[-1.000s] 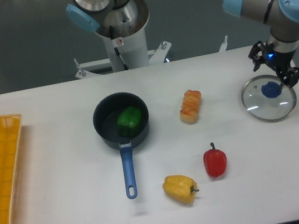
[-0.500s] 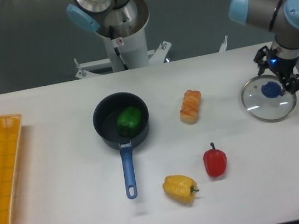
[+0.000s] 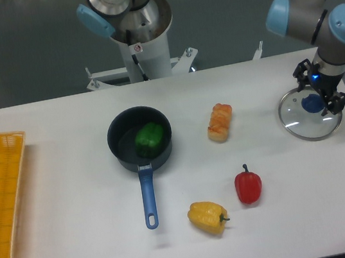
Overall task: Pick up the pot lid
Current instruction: 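Lower the open gripper onto the blue knob and close on it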
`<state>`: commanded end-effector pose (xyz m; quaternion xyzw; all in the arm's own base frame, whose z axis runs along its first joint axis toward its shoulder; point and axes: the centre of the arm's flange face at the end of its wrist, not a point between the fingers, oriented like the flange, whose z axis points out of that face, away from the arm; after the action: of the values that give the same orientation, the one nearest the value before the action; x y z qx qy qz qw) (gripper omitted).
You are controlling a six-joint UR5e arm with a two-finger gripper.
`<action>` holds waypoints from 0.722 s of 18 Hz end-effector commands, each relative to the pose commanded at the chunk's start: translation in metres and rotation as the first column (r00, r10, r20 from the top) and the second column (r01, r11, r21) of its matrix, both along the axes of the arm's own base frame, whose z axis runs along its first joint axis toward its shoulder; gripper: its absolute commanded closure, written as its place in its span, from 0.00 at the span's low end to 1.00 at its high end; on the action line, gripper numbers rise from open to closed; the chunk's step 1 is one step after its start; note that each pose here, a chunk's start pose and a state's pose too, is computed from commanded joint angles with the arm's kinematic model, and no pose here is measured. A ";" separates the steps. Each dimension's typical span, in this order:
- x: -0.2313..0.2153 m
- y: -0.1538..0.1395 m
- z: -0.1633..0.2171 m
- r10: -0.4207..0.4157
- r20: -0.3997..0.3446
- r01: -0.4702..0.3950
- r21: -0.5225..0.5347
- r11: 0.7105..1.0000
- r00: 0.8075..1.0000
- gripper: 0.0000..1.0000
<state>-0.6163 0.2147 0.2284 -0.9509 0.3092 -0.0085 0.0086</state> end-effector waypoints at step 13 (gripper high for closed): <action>-0.007 -0.007 -0.022 0.014 0.007 -0.014 -0.004 1.000 1.000 0.00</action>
<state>-0.6233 0.2073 0.2067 -0.9530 0.3026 -0.0125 0.0079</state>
